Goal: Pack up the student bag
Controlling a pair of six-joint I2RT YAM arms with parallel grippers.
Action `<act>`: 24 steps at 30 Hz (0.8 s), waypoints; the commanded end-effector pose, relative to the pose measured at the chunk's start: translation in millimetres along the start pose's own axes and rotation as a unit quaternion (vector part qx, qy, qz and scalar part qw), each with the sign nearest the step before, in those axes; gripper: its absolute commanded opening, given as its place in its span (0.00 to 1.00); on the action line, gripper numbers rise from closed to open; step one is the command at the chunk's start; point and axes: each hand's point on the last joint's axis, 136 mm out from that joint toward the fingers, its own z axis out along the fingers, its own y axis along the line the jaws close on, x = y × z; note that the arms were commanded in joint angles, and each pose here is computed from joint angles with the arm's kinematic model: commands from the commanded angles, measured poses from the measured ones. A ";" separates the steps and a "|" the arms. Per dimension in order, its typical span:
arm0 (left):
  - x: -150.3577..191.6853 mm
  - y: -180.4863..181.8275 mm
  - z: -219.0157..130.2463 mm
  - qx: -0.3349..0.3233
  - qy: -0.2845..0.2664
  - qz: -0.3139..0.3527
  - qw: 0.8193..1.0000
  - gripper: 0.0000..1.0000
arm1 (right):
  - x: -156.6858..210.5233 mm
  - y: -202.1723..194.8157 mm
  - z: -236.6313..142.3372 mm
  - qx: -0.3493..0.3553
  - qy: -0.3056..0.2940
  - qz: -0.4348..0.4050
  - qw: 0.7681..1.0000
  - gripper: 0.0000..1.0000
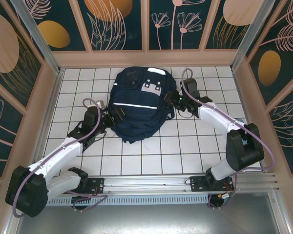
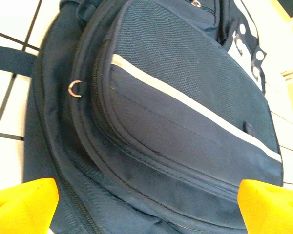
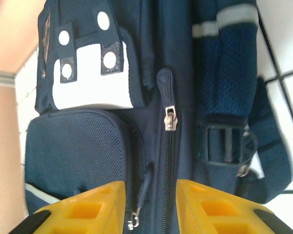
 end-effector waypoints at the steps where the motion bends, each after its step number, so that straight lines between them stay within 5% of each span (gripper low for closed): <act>1: -13.3 7.9 -2.3 -0.031 -0.027 0.011 0.999 0.94 | 18.5 25.2 -1.1 -0.052 0.023 0.100 0.993 0.33; 11: -8.0 7.3 3.8 -0.016 -0.023 -0.006 1.000 0.94 | 24.5 10.4 5.2 -0.044 -0.009 0.227 0.973 0.21; 24: 10.7 8.5 19.3 -0.006 0.018 -0.018 1.000 0.95 | 27.3 8.3 24.3 -0.048 0.011 0.224 0.973 0.20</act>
